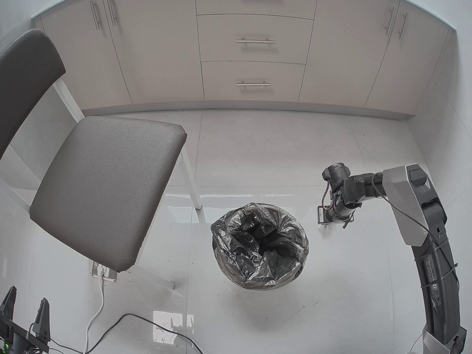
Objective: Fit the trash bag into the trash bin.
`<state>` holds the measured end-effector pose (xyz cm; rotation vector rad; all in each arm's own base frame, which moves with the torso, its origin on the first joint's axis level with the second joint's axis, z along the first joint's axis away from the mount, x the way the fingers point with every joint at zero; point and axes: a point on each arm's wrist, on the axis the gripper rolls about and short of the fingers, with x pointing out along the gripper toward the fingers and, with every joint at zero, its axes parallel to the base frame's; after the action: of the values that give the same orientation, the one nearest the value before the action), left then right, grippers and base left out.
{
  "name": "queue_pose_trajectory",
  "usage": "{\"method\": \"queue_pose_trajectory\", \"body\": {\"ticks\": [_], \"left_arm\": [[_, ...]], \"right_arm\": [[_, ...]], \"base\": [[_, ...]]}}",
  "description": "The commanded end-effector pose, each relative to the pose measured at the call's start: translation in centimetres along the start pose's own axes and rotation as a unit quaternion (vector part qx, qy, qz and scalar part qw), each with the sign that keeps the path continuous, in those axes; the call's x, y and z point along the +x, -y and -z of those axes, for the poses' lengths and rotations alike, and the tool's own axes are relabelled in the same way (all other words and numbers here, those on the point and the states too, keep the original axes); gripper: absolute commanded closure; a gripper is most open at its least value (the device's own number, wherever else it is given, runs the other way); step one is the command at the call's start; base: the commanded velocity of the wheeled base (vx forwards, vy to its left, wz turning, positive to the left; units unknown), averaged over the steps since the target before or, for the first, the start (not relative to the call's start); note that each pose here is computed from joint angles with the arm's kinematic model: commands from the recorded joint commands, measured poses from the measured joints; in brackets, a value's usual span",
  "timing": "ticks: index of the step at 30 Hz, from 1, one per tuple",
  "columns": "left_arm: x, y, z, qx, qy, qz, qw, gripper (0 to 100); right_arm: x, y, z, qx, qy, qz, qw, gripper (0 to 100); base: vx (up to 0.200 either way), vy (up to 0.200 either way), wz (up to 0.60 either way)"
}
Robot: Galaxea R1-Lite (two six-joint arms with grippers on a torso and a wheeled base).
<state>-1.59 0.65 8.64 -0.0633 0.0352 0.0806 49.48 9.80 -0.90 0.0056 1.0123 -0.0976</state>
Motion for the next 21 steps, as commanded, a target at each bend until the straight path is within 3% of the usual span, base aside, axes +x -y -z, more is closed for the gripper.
{"method": "queue_pose_trajectory", "body": {"ticks": [1, 5, 11, 17, 21], "left_arm": [[0.1, 0.0, 0.4, 0.033, -0.008, 0.005, 0.9994, 0], [0.1, 0.0, 0.4, 0.062, -0.007, 0.004, 0.9980, 0], [0.1, 0.0, 0.4, 0.035, -0.007, 0.003, 0.9994, 0], [0.1, 0.0, 0.4, 0.034, -0.006, 0.003, 0.9994, 0], [0.1, 0.0, 0.4, 0.032, -0.006, 0.003, 0.9995, 0]], "right_arm": [[-6.1, -0.2, -2.7, -0.002, 0.039, -0.023, 0.9990, 100], [-9.1, -1.8, -3.0, -0.021, 0.042, -0.052, 0.9976, 100], [-12.9, -6.0, -1.7, -0.071, 0.028, -0.090, 0.9930, 100], [-13.4, -10.4, 0.6, -0.125, 0.016, -0.123, 0.9844, 100], [-13.3, -11.2, 1.1, -0.133, 0.013, -0.126, 0.9829, 100]], "base": [[0.000, 0.000, 0.00], [0.000, 0.000, 0.00], [0.000, 0.000, 0.00], [0.000, 0.000, 0.00], [0.000, 0.000, 0.00]]}}
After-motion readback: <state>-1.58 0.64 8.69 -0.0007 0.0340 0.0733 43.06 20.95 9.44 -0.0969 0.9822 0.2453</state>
